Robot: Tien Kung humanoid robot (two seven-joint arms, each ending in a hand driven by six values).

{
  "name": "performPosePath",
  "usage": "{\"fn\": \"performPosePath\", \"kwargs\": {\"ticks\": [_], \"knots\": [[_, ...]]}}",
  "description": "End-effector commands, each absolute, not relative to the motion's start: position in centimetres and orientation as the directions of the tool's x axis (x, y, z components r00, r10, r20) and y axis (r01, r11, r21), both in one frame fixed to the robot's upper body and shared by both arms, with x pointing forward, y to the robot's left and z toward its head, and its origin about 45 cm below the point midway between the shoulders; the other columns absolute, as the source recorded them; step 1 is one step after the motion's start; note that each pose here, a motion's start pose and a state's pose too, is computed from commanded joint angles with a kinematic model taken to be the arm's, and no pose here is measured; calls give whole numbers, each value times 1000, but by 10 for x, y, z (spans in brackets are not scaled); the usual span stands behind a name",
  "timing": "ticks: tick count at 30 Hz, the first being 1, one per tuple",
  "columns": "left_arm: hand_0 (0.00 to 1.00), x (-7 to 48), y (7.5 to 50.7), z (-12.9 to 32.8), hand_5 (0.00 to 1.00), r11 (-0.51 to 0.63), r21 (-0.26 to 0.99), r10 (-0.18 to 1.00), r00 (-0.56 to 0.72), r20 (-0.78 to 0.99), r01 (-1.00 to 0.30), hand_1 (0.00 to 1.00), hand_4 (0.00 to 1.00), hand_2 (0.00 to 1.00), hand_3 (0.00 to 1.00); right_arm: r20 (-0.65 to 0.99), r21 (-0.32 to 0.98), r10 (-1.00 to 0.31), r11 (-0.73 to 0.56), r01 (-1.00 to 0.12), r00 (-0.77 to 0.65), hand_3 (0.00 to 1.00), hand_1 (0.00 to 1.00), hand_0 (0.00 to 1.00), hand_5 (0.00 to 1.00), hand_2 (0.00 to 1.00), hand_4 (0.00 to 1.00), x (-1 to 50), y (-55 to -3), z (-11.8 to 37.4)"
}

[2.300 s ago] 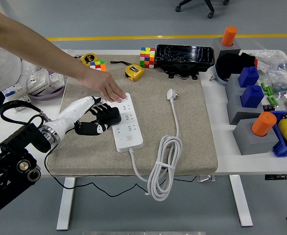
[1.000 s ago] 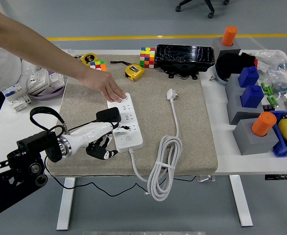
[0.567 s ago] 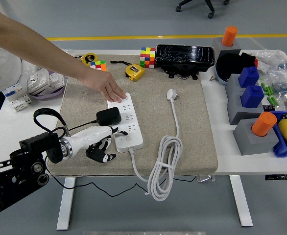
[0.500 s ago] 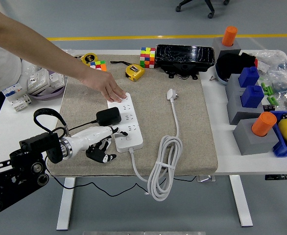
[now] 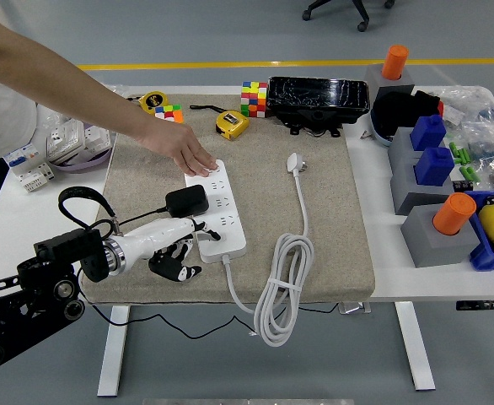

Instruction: Put the plug near the board,insert it into the board,press the button,pull the plug out

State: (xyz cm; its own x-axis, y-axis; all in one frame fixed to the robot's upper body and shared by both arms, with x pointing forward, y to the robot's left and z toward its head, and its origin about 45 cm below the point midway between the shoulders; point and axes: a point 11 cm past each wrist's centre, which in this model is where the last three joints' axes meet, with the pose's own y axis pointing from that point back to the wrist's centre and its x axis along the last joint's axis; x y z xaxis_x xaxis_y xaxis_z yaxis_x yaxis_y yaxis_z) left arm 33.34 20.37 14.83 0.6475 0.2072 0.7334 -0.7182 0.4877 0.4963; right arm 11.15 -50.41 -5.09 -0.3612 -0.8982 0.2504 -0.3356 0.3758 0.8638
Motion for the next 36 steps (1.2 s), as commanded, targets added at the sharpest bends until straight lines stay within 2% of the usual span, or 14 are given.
{"fn": "performPosePath", "kwargs": {"ticks": [28,33,34,36], "knots": [[125,338,205,141,2,441,528,199,653,731,-726,61,642,151,757,249,866,-898,374,-333,-363,552,663,658,505,659,908,110,-504,-51],[125,338,204,152,2,475,479,286,644,709,-738,61,642,151,757,249,865,-897,376,-331,-366,552,663,658,505,659,908,109,-504,-52],[122,339,205,155,2,481,459,320,637,701,-747,61,636,152,592,250,865,-896,376,-331,-366,551,663,660,505,660,908,108,-504,-52],[122,342,207,159,2,484,431,359,622,696,-761,61,636,152,592,250,866,-896,377,-330,-367,551,663,660,505,660,908,108,-504,-52]]}}
